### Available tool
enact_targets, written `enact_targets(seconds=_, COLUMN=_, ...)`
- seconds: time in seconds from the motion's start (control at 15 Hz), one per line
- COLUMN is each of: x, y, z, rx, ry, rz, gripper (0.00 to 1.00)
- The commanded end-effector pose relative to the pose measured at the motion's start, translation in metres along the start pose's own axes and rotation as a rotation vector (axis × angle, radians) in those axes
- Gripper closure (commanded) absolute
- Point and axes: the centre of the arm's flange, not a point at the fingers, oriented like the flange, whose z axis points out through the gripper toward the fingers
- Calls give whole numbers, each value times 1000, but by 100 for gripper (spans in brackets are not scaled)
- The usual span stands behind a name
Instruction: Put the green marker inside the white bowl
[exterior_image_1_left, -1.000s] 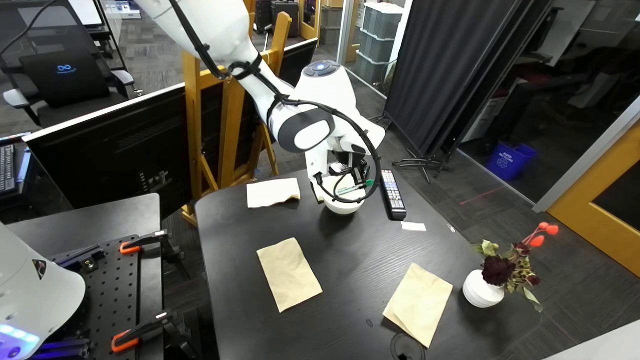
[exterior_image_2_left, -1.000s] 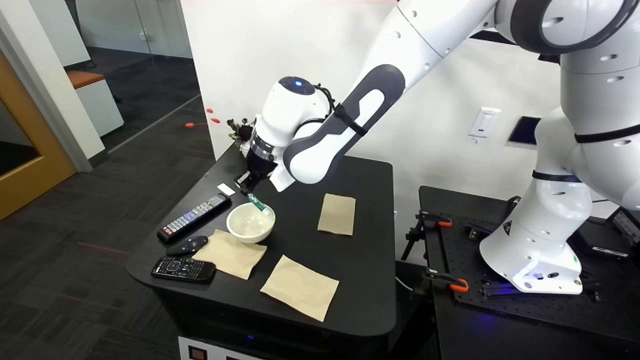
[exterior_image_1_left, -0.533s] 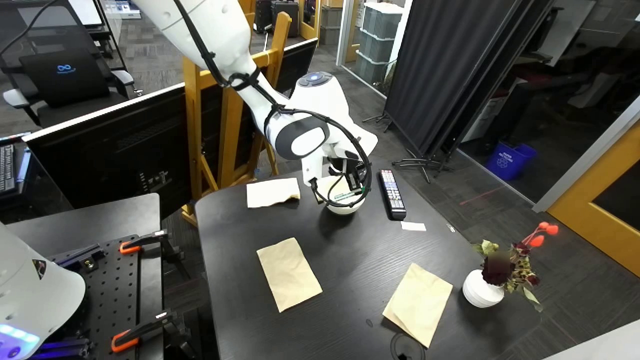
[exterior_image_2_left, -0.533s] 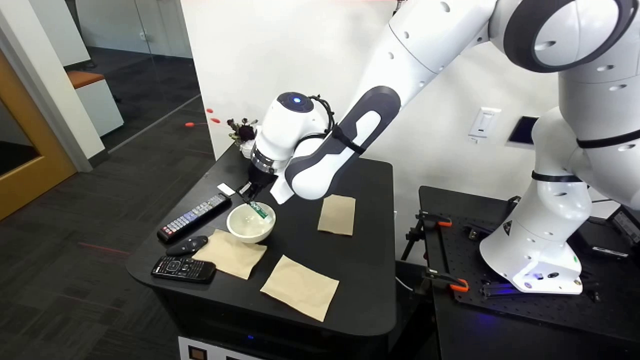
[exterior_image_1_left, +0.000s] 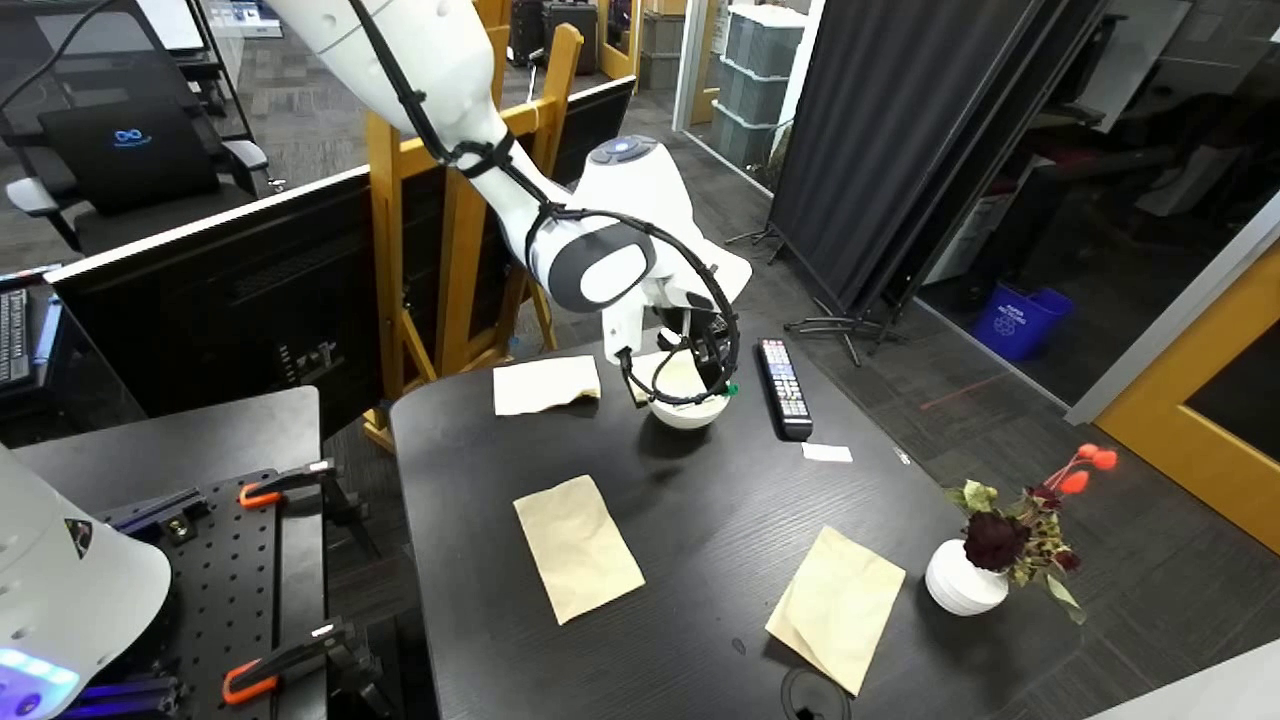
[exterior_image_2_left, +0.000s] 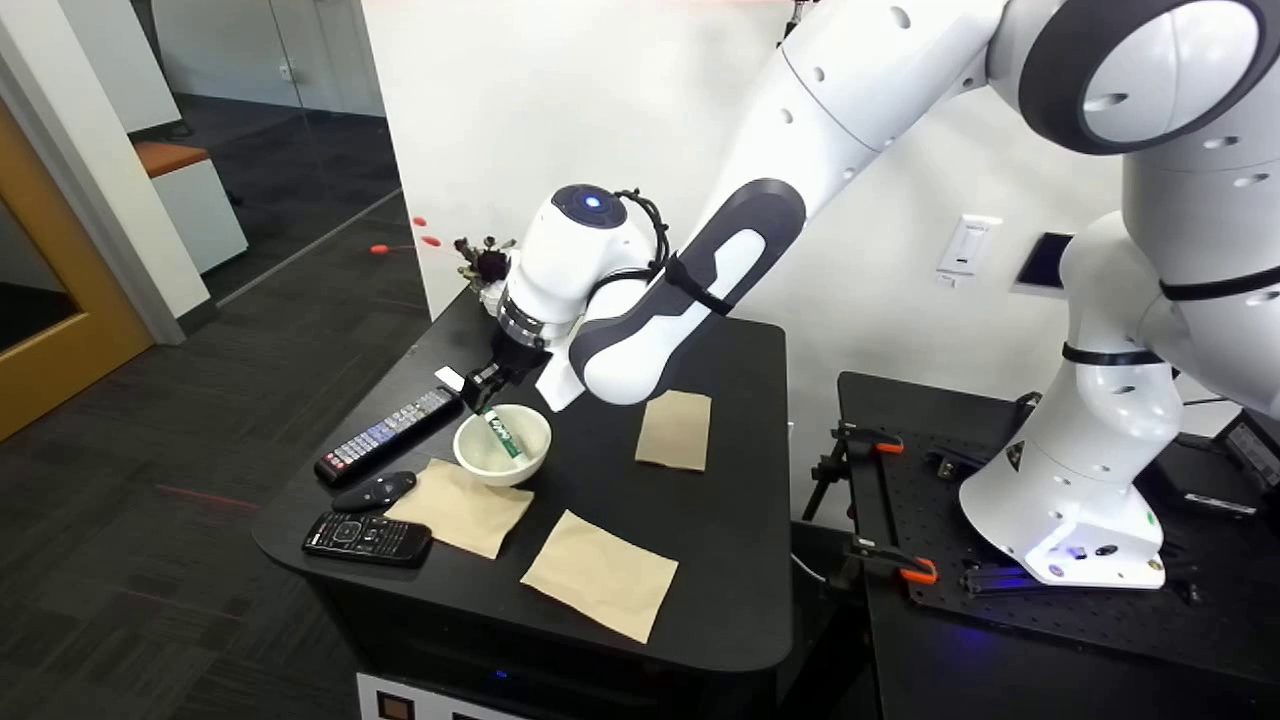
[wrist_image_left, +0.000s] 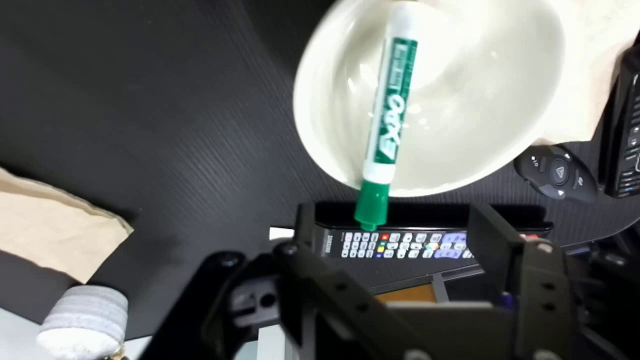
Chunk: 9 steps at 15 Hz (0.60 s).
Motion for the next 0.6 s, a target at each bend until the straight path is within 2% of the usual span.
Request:
enact_targets(seconds=0.0, x=-6, y=2, z=-11, rx=2, ry=35, rz=33, gripper=0)
enact_targets(seconds=0.53, x=-3, y=1, z=1, rx=-2, ry=12, rz=5, gripper=0)
